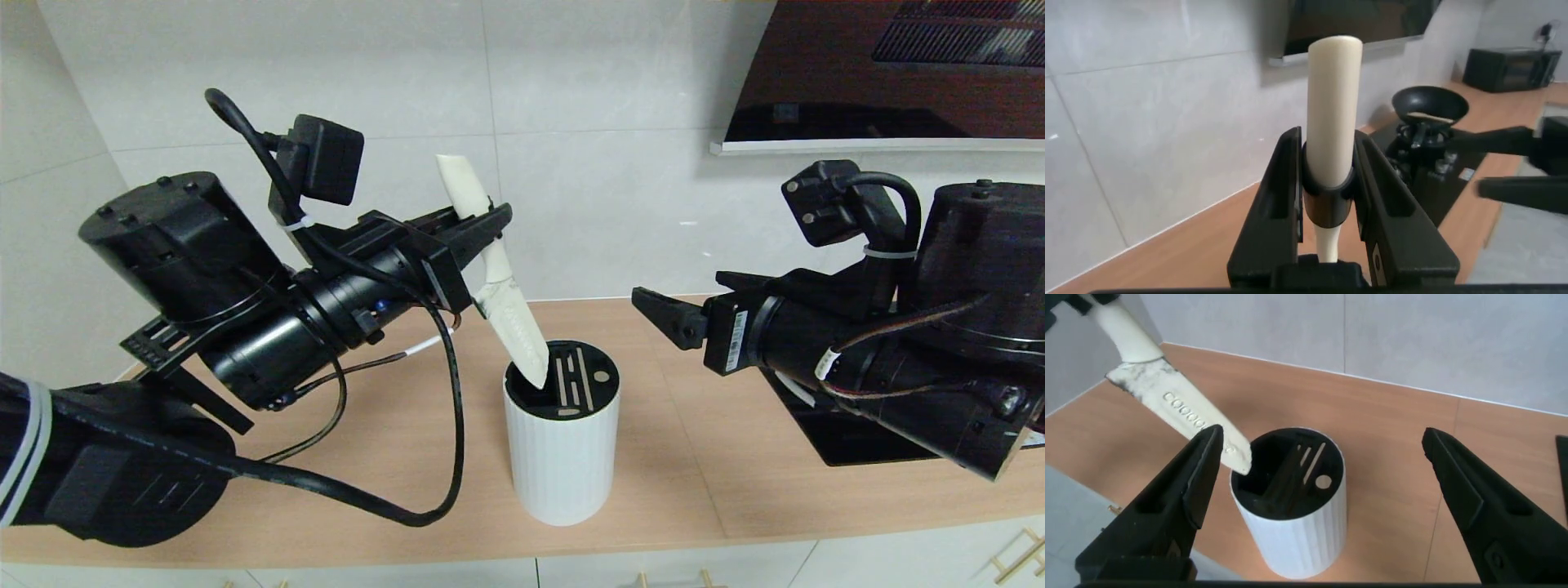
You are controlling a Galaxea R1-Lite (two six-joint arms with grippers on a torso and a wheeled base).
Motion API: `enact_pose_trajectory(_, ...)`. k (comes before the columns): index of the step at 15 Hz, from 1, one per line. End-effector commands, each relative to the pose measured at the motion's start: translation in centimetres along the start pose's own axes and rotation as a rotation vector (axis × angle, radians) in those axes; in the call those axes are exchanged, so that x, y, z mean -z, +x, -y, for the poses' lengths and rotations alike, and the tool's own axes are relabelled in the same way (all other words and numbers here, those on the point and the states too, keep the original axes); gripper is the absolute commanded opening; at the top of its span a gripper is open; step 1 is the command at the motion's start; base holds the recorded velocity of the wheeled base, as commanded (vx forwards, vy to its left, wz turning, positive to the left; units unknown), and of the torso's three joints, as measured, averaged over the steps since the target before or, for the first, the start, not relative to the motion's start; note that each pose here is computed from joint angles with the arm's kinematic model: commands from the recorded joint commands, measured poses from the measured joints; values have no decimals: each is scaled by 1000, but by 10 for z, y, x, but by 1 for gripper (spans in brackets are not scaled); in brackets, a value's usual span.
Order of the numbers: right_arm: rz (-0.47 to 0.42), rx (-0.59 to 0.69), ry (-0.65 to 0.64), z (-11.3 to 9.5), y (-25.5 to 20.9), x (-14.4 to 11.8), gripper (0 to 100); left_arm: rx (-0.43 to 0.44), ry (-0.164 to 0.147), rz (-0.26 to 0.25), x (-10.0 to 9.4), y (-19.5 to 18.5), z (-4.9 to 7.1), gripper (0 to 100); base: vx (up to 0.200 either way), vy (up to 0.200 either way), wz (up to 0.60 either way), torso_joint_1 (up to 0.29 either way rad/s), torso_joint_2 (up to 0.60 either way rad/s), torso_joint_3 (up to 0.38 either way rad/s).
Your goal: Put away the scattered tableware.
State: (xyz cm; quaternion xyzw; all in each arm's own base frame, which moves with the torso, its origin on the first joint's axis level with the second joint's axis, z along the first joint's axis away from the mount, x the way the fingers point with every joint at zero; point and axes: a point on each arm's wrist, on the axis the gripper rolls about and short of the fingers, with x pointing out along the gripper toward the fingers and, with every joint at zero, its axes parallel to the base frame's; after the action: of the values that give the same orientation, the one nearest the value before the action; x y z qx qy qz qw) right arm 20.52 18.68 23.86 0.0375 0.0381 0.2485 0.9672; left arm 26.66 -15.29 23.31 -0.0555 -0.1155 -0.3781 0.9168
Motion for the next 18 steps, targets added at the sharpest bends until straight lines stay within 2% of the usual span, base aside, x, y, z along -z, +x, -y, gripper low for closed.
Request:
enact_pose_trajectory(1,-9,1,-2,0,2,3,100,4,-8,-23,8,1,2,0,0,0,0,0,0,0)
enact_pose_trajectory(7,-9,1,-2,0,2,3,100,9,-7,-57,20,5,2,0,0,0,0,0,0,0)
enact_pose_trajectory(8,-15,1,-4,0,3,4,100,5,12,-79,28,6,0,0,0,0,0,0,0,0)
enact_pose_trajectory(13,-17,2,-8,0,3,5,100,4,16,-107,38,9,-1,0,0,0,0,0,0,0)
enact_pose_trajectory(18,-22,2,-10,0,3,6,100,9,17,-174,65,14,-1,0,0,0,0,0,0,0)
